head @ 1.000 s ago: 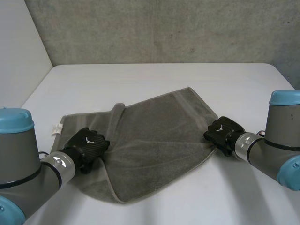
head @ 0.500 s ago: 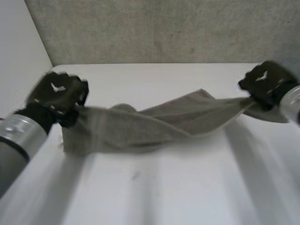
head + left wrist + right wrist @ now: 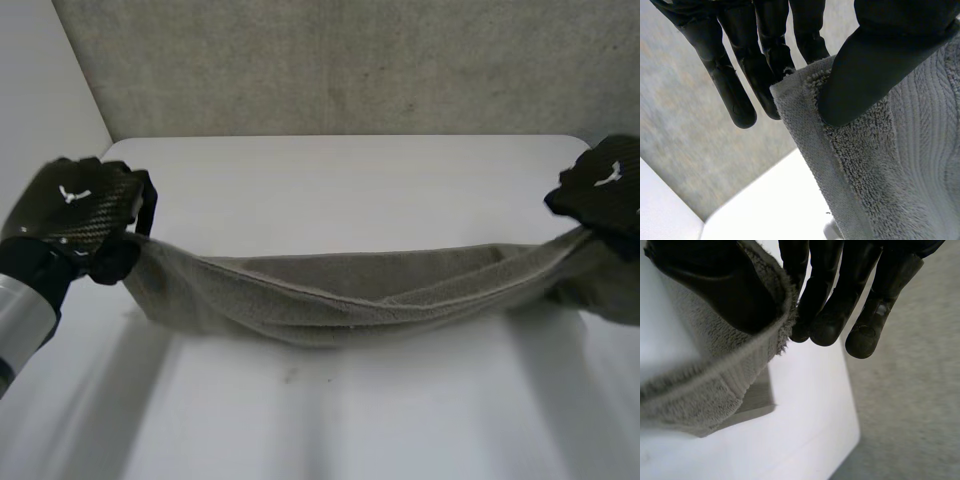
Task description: Fold the towel.
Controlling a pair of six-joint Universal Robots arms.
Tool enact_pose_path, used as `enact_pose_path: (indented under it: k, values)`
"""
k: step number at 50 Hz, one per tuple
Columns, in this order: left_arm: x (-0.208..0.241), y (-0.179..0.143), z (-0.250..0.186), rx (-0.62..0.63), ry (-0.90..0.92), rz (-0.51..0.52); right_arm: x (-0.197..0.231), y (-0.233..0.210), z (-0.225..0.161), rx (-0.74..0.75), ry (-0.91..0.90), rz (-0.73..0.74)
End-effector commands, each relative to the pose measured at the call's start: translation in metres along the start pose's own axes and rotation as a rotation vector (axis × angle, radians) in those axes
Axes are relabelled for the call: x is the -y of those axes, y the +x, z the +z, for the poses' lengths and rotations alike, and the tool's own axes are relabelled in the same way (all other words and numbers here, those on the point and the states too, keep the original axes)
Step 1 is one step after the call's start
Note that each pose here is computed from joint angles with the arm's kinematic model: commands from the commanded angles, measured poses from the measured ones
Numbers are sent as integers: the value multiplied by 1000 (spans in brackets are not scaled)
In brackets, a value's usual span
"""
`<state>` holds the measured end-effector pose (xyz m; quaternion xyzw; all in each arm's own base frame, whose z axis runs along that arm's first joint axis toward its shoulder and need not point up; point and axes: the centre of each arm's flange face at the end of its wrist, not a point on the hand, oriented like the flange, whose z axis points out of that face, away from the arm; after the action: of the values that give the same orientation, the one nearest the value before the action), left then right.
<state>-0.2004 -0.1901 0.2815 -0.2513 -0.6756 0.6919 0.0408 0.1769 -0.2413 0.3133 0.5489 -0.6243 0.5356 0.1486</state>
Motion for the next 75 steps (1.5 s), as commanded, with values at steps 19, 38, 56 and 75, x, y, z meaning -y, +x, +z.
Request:
enact_pose_path:
  k: [19, 38, 56, 75]
  values:
    - [-80, -5, 134, -13, -142, -144, -44, -27, 157, -30, 18, -150]
    - [107, -55, 180, 89, 501, -228, 62, 115, 139, -677, 441, 44]
    - [-38, -44, 140, 104, 51, -334, -11, -33, 148, 58, 98, 42]
    - [-88, -49, 123, 125, -35, -359, -54, -107, 176, 144, 83, 244]
